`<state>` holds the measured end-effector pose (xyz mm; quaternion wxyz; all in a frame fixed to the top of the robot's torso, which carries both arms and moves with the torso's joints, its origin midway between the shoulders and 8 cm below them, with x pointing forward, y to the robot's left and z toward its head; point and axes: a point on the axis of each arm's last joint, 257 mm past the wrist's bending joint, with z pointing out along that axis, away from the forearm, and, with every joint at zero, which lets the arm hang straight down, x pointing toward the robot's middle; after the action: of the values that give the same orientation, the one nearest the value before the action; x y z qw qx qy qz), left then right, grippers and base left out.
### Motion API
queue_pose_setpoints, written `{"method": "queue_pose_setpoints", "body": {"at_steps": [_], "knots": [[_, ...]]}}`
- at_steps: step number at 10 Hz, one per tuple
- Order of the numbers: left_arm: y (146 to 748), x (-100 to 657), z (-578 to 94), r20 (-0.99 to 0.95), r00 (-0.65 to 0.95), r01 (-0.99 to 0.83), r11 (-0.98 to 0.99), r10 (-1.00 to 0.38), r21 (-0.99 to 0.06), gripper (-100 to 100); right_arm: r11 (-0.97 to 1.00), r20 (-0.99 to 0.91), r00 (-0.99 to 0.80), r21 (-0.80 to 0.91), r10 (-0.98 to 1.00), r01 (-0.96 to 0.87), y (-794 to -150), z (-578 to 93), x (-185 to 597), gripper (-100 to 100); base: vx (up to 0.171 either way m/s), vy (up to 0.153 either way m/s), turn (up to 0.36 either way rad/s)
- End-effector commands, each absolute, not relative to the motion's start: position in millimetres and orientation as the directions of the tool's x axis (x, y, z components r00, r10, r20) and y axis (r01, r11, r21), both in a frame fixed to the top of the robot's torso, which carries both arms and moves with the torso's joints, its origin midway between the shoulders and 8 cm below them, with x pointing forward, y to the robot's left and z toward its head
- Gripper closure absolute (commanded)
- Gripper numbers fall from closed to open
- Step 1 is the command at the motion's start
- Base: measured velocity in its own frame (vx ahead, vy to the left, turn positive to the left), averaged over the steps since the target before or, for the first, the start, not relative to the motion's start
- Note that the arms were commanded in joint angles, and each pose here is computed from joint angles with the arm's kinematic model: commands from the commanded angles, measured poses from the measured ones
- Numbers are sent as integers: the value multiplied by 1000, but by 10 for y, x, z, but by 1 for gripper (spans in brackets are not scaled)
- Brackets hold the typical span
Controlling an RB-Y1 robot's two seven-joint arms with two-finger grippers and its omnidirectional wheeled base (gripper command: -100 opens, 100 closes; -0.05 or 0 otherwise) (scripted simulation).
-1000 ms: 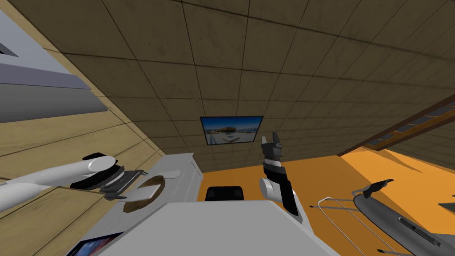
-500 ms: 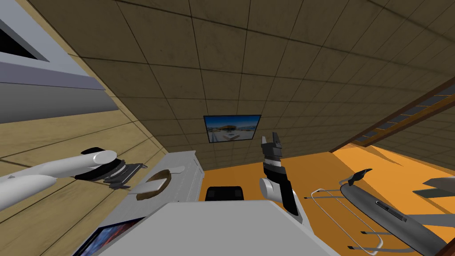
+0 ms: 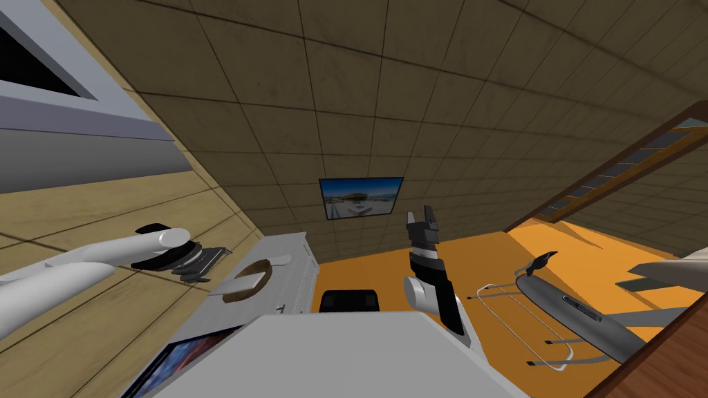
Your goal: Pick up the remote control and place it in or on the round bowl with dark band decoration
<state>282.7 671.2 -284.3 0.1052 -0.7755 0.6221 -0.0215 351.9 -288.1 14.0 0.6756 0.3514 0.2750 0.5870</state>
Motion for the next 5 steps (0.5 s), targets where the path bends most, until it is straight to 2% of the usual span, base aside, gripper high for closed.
{"method": "queue_pose_setpoints", "body": {"at_steps": [1, 2, 4, 5], "knots": [[6854, 2881, -2763, -130, 246, -955, -217, -961, -203, -100, 64, 41, 160, 798, 986, -600, -2881, 140, 3519, 0, -28, 5, 20], [6872, 2990, -2683, -144, 237, -954, -202, -961, -221, -100, 64, 41, 160, 798, 986, -600, -2881, 140, 3519, 0, 1, -10, 7], [6783, 3044, -2829, -93, 291, -939, -266, -952, -218, -100, 64, 41, 160, 797, 986, -600, -2881, 141, 3519, 0, -136, 69, -138], [6866, 3077, -2770, -112, 305, -935, -275, -946, -226, -100, 64, 41, 160, 798, 986, -600, -2881, 141, 3519, 0, -88, 38, 19]]}}
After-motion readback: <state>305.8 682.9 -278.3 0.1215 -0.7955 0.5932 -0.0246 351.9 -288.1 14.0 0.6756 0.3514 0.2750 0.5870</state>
